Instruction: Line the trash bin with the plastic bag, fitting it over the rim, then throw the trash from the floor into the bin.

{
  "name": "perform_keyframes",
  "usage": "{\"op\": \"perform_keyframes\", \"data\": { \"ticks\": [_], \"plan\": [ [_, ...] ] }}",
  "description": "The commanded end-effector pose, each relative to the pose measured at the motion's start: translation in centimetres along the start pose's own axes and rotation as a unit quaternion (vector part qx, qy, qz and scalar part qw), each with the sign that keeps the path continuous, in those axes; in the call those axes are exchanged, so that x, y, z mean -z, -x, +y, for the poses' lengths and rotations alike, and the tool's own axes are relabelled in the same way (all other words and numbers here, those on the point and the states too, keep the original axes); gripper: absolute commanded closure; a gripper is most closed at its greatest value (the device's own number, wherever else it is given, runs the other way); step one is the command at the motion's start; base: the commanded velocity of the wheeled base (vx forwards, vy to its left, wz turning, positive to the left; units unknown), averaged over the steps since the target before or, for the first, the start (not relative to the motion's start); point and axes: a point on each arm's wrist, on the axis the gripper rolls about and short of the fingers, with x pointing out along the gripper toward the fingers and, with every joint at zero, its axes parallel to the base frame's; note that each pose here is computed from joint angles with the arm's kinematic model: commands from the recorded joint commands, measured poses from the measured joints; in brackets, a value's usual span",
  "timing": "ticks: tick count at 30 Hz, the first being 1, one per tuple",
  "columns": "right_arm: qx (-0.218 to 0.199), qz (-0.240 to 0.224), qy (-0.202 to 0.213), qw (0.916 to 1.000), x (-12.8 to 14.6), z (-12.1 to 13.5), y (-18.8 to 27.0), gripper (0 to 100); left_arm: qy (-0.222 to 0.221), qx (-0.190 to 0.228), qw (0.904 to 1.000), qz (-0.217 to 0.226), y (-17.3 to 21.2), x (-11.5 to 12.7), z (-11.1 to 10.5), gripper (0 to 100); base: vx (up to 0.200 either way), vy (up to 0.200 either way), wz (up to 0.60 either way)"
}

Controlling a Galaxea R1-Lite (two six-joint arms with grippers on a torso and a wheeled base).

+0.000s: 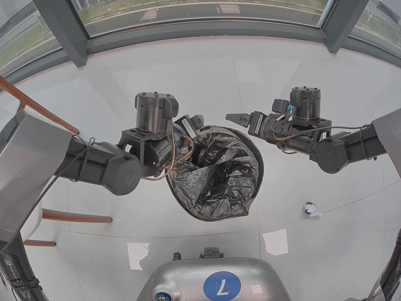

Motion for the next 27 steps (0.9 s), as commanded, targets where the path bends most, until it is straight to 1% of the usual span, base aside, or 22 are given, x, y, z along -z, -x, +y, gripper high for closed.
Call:
{"op": "perform_keyframes", "data": {
  "ticks": [1, 2, 5, 8, 9, 11, 15, 17, 18, 19, 20, 23, 24, 25, 27],
  "plan": [
    [-0.005, -0.012, 0.002, 0.9999, -1.0, 0.8, 1.6, 0, 0.000, 0.001, 1.0000, 0.004, 1.2, 0.0, 0.3, 0, 0.000, 0.000, 0.00],
    [-0.002, -0.012, -0.003, 0.9999, -1.3, 1.1, 2.5, 0, 0.002, 0.005, 1.0000, -0.005, 1.9, -0.5, 0.3, 0, 0.000, 0.000, 0.00],
    [0.019, -0.002, -0.011, 0.9998, -1.4, 0.9, 4.9, 0, 0.002, 0.005, 1.0000, -0.003, 4.4, -1.3, 0.9, 0, 0.000, 0.000, 0.00],
    [0.031, -0.002, -0.015, 0.9994, -1.4, 1.3, 8.2, 0, 0.001, 0.004, 1.0000, -0.004, 7.5, -2.0, 1.7, 0, 0.000, 0.000, 0.00],
    [0.034, -0.001, -0.016, 0.9993, -1.3, 1.3, 8.5, 0, 0.001, 0.003, 1.0000, -0.005, 7.9, -2.1, 1.8, 0, 0.000, 0.000, 0.00],
    [0.069, -0.006, -0.018, 0.9975, -1.0, 1.3, 10.9, 0, 0.000, 0.004, 1.0000, -0.008, 10.5, -2.6, 2.5, 0, 0.000, 0.000, 0.00],
    [0.108, -0.009, -0.019, 0.9939, -0.2, 1.2, 13.4, 0, -0.001, 0.013, 0.9998, -0.016, 13.6, -3.3, 3.2, 0, 0.000, 0.000, 0.00],
    [0.136, -0.011, -0.021, 0.9904, 0.4, 0.8, 14.5, 0, -0.004, 0.013, 0.9999, -0.008, 14.6, -3.0, 3.8, 0, 0.000, 0.000, 0.00],
    [0.145, -0.011, -0.021, 0.9892, 0.6, 0.7, 14.8, 0, -0.005, 0.015, 0.9999, -0.003, 15.0, -2.8, 4.0, 0, 0.000, 0.000, 0.00],
    [0.145, -0.011, -0.021, 0.9892, 0.6, 0.7, 14.8, 0, -0.005, 0.015, 0.9999, -0.003, 15.0, -2.8, 4.0, 0, 0.000, 0.000, 0.00],
    [0.172, -0.005, -0.020, 0.9849, 1.6, 0.2, 15.4, 0, -0.001, 0.026, 0.9996, 0.006, 16.0, -2.7, 4.3, 0, 0.000, 0.000, 0.00],
    [0.210, 0.000, -0.017, 0.9776, 2.8, -0.4, 16.3, 0, 0.008, 0.039, 0.9991, 0.015, 17.3, -2.5, 4.8, 0, 0.000, 0.000, 0.00],
    [0.220, 0.002, -0.017, 0.9754, 3.2, -0.6, 16.7, 0, 0.014, 0.039, 0.9990, 0.015, 17.7, -2.5, 5.1, 0, 0.000, 0.000, 0.00],
    [0.222, 0.004, -0.017, 0.9748, 3.4, -0.7, 16.9, 0, 0.015, 0.038, 0.9990, 0.016, 17.8, -2.4, 5.1, 0, 0.000, 0.000, 0.00],
    [0.238, 0.008, -0.023, 0.9709, 3.9, -1.5, 17.7, 0, 0.019, 0.032, 0.9992, 0.016, 18.0, -2.3, 5.5, 0, 0.000, 0.000, 0.00]
  ]
}}
